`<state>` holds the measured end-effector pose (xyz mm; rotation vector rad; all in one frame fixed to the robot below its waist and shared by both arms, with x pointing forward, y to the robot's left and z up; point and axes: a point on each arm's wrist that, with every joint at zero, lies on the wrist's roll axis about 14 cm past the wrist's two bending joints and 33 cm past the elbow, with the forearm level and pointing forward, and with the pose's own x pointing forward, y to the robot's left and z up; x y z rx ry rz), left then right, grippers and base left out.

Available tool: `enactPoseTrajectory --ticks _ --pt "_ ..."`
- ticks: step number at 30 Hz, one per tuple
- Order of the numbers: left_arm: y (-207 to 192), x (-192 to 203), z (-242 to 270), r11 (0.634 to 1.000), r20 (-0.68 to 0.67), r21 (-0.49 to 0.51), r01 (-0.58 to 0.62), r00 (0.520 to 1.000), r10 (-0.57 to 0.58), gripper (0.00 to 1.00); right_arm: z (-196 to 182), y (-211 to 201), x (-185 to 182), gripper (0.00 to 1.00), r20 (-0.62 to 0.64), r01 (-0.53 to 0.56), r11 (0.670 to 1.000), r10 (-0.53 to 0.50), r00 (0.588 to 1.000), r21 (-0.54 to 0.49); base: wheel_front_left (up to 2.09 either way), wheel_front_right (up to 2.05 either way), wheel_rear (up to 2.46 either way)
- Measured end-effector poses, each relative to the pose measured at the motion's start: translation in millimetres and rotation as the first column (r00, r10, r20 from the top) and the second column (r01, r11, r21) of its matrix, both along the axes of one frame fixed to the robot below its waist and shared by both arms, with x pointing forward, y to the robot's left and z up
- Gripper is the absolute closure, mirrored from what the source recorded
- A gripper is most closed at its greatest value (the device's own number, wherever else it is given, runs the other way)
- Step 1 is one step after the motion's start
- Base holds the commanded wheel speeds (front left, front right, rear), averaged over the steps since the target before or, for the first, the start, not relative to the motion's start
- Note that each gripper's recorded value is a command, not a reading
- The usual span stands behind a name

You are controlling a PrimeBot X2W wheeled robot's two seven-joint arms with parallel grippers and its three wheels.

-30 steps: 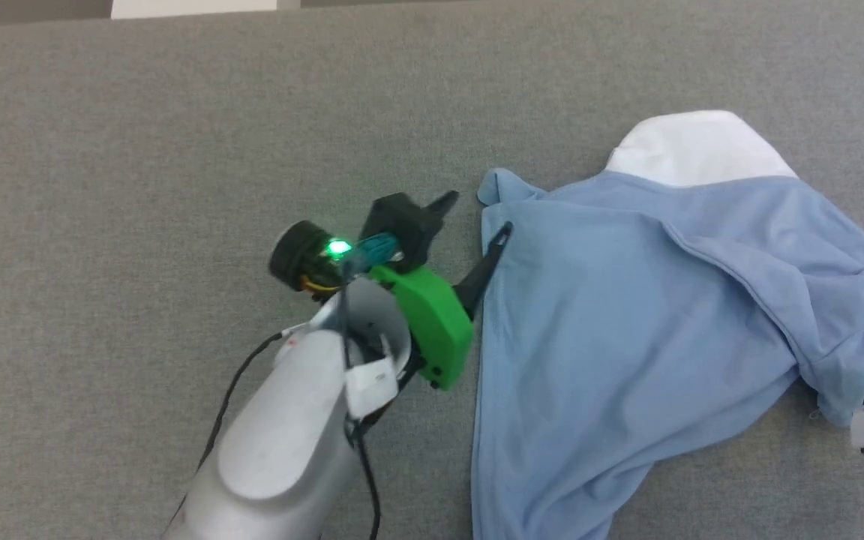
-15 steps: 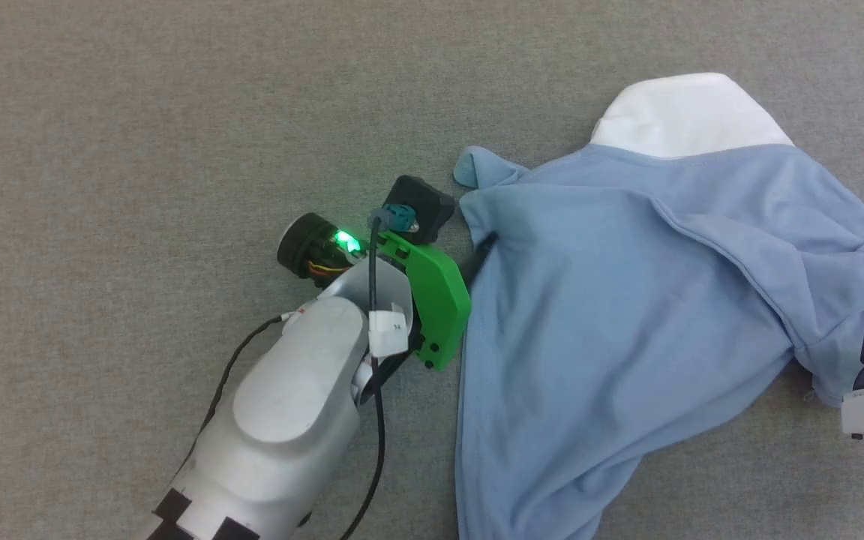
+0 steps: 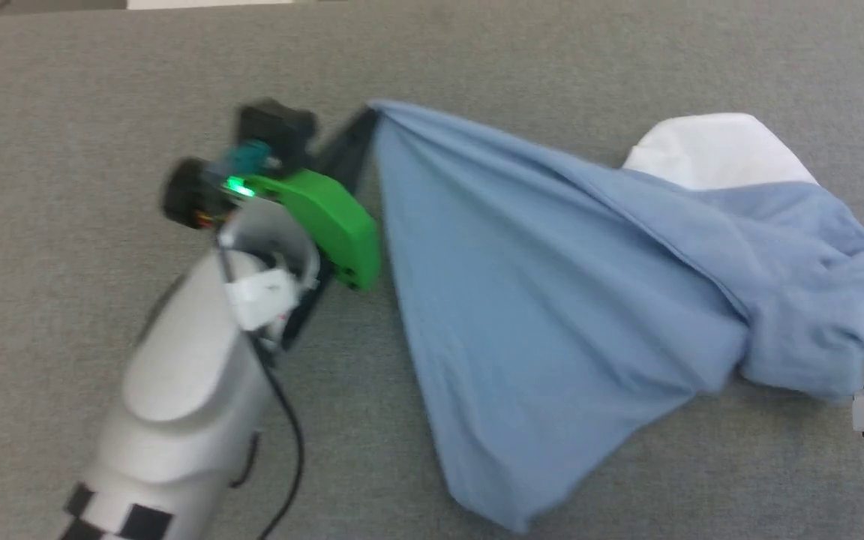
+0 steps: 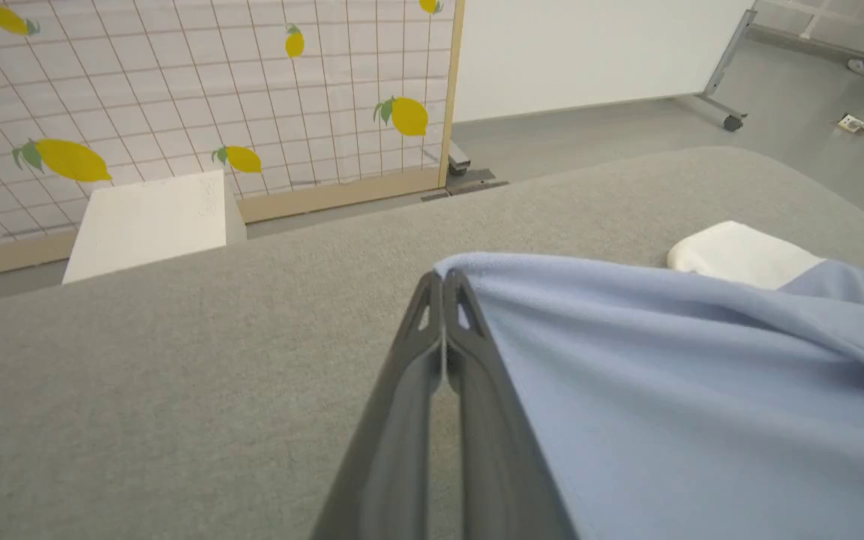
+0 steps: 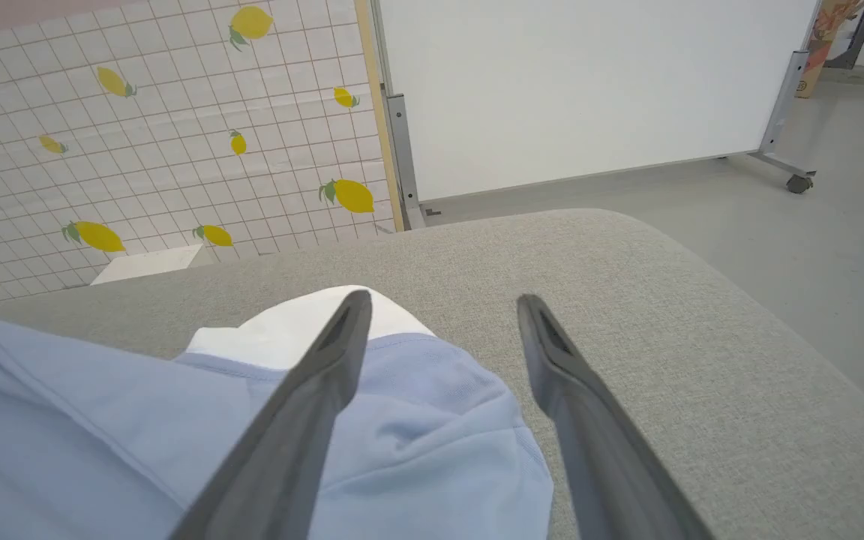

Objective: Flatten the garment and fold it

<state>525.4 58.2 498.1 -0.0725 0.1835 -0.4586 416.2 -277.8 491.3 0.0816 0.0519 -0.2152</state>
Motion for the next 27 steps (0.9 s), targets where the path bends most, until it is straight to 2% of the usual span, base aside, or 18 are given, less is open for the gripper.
enactPoseTrajectory --ticks 4,7,11,15,16,20,24,27 --pt "51.1 6.5 47.8 0.992 0.132 0.003 -0.128 0.983 0.127 1.0 6.6 8.9 5.6 0.0 0.013 -0.027 1.0 0.027 1.0 -0.001 0.0 0.0 0.0" --pt "86.4 1.2 86.8 0.978 0.23 0.007 -0.208 0.952 0.201 1.0 10.8 15.0 8.1 0.0 0.021 -0.045 0.999 0.045 0.999 0.002 0.0 0.0 0.0" --pt "96.0 -20.5 118.2 0.975 0.29 -0.047 -0.217 0.931 0.221 1.0 13.8 20.4 7.9 0.0 0.026 -0.062 0.998 0.061 0.998 0.005 0.0 0.0 0.0" --pt "62.8 -54.2 125.8 0.985 0.266 -0.136 -0.107 0.954 0.14 1.0 12.3 25.6 8.6 0.0 0.016 -0.077 0.997 0.077 0.997 0.011 0.0 0.0 0.0" --pt "31.9 -74.9 124.2 0.975 0.215 -0.22 -0.014 0.975 0.063 1.0 10.5 27.1 7.7 0.0 0.011 -0.081 0.997 0.081 0.997 0.014 0.0 0.0 0.0" --pt "-14.5 -110.5 110.9 0.948 0.122 -0.294 0.123 0.988 -0.09 1.0 7.3 29.7 7.5 0.0 -0.001 -0.089 0.996 0.089 0.996 0.019 0.0 0.0 0.0" --pt "-48.2 -142.4 78.2 0.93 -0.013 -0.301 0.212 0.974 -0.226 1.0 4.8 32.3 7.7 0.0 -0.009 -0.096 0.995 0.097 0.995 0.024 0.0 0.0 0.0" --pt "-65.2 -170.5 35.7 0.92 -0.18 -0.292 0.26 0.93 -0.32 1.0 1.4 31.6 6.1 0.0 -0.02 -0.094 0.995 0.094 0.995 0.029 0.0 0.0 0.0"
